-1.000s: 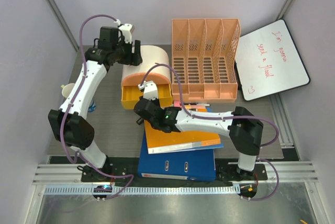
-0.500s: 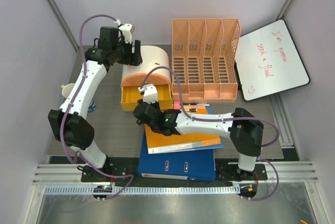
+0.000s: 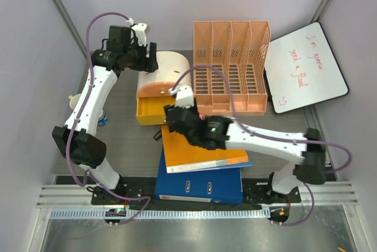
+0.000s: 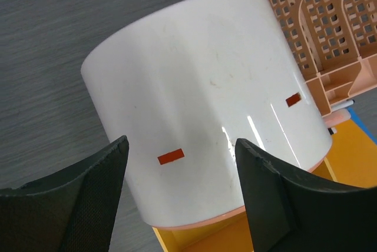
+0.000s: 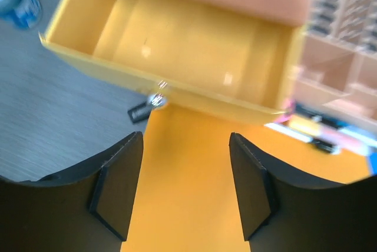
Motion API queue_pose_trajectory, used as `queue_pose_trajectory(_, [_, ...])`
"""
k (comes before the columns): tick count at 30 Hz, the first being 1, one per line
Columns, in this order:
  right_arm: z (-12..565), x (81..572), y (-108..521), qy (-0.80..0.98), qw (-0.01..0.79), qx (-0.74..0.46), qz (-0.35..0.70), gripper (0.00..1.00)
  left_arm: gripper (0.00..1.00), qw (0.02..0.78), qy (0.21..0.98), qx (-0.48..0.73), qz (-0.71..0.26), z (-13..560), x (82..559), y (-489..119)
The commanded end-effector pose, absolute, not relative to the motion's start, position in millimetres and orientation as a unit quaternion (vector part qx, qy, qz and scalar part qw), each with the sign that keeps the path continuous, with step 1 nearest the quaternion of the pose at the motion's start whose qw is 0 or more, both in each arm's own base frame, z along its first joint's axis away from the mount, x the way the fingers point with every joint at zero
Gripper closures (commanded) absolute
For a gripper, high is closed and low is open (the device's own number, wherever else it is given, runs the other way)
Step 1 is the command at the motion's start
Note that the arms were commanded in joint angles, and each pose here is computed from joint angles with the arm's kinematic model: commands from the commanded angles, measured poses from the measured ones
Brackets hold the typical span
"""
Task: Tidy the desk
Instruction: Open the drawer in the storage box, then pick up the stationery from the center of the board.
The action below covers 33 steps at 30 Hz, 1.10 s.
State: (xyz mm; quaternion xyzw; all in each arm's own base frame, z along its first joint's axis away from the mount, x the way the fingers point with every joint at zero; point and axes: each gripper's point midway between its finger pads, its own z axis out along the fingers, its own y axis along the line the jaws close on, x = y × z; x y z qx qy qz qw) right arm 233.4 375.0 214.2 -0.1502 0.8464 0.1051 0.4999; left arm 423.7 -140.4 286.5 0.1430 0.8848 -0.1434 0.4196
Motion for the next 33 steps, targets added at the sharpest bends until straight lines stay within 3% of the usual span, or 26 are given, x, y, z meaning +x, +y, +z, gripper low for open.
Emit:
queue_pose_trajectory(1, [287,252,289,0.83,0.546,-0.072,0.09,0.37,0.26,0.459,0.863,0.156,-0.143,335,418,-139])
queue_pose_trajectory(6, [237,267,211,0.868,0.493,-0.013,0.067,0.37,0.25,0.464,0.855,0.159,-0.166,356,408,-145])
queue_pose_trajectory(11, [178,264,189,0.896,0.442,0.002,0.038,0.38,0.27,0.447,0.86,0.154,-0.19,347,407,-154])
queue_pose_trajectory(21, [121,279,202,0.916,0.398,0.01,0.045,0.42,0.28,0.429,0.868,0.158,-0.196,327,416,-162])
queue_pose_trajectory(33, [97,311,234,0.906,0.406,-0.102,0.054,0.4,0.27,0.434,0.868,0.167,-0.175,321,422,-157])
